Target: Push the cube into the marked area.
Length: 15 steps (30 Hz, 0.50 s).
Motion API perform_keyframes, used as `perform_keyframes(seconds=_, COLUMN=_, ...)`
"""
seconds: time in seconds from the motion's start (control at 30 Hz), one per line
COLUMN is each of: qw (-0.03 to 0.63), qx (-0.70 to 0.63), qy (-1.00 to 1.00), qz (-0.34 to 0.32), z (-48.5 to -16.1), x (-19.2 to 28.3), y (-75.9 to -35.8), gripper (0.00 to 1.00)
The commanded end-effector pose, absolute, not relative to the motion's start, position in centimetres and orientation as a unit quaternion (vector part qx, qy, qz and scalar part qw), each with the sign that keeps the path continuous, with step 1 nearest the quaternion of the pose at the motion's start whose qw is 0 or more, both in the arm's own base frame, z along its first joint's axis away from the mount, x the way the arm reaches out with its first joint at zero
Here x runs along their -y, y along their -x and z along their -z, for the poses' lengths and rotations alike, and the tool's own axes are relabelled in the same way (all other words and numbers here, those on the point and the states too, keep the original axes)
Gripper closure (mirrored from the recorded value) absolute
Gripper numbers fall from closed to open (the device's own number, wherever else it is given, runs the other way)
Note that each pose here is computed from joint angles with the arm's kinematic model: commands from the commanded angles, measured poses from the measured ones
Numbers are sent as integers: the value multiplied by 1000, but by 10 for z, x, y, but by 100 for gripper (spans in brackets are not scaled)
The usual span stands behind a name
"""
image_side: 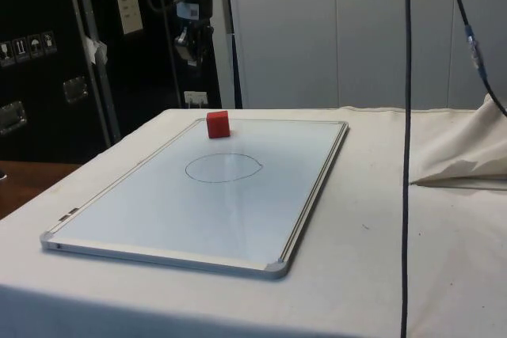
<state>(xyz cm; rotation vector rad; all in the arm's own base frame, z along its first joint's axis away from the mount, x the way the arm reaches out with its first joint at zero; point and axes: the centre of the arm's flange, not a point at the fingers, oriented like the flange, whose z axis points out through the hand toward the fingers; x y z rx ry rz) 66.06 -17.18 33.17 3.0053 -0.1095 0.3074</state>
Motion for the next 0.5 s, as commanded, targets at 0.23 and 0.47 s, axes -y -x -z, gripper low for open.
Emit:
perform_keyframes(seconds=0.23, qw=65, qx=38, qy=-992, qz=-103, z=-315, x=201, y=-670, gripper=100)
perform_keyframes(seconds=0.47, qw=65, qx=43, qy=-992, qz=-99, z=-295, x=228, y=-669, gripper=100)
